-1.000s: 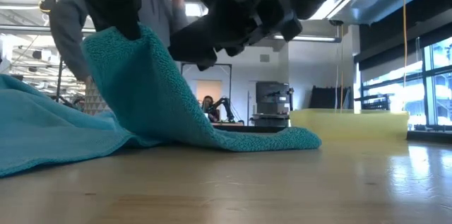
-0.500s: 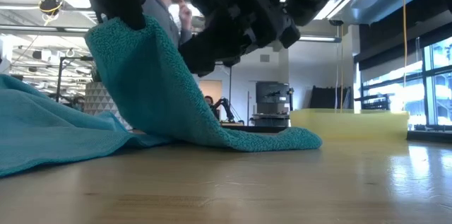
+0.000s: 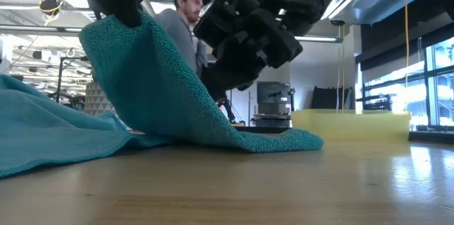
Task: Fold microfiber towels
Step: Fold the right blue microfiber towel
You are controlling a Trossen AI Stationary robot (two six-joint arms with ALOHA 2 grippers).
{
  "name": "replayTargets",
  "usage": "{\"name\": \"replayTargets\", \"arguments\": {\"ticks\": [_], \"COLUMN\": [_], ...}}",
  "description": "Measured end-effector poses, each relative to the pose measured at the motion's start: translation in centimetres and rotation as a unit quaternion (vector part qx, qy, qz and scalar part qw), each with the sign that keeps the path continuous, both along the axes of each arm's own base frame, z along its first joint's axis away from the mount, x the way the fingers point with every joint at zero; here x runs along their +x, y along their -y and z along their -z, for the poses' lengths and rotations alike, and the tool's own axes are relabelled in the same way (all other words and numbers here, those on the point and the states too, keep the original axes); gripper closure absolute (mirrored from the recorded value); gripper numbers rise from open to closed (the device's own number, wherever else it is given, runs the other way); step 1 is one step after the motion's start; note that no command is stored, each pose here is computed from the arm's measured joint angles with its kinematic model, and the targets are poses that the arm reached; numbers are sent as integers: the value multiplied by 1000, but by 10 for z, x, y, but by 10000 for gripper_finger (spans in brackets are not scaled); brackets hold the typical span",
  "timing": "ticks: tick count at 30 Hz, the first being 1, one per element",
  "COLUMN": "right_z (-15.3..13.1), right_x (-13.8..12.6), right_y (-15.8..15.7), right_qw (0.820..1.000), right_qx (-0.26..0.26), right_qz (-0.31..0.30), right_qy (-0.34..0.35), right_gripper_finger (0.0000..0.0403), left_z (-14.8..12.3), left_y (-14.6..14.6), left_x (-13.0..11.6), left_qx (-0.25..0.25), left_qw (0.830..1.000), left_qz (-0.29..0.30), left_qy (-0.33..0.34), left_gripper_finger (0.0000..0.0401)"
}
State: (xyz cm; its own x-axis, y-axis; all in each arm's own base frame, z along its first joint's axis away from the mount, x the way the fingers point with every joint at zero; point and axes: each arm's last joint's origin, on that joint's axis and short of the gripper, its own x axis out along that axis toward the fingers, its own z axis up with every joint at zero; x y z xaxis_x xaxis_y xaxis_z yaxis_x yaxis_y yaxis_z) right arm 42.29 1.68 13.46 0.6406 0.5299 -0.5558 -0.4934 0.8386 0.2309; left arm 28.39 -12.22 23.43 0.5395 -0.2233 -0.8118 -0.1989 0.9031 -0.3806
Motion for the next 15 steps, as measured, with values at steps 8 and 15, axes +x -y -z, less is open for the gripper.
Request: {"name": "replayTargets", "arguments": {"ticks": [8,15], "right_z": [-2,-2], "right_x": [-10,-8], "right_y": [19,24], "right_qw": [999,997], "right_qx": [-4,-81], "right_qz": [3,1], "right_qy": [-45,-7], "right_gripper_finger": [218,218], "left_z": [1,1], "left_y": [-1,0], "left_x": [-1,-1], "left_qx": [6,6], "left_qw": [1000,1000], "left_qz": [-3,-5], "left_qy": [-4,-4], "left_gripper_finger": [401,401]}}
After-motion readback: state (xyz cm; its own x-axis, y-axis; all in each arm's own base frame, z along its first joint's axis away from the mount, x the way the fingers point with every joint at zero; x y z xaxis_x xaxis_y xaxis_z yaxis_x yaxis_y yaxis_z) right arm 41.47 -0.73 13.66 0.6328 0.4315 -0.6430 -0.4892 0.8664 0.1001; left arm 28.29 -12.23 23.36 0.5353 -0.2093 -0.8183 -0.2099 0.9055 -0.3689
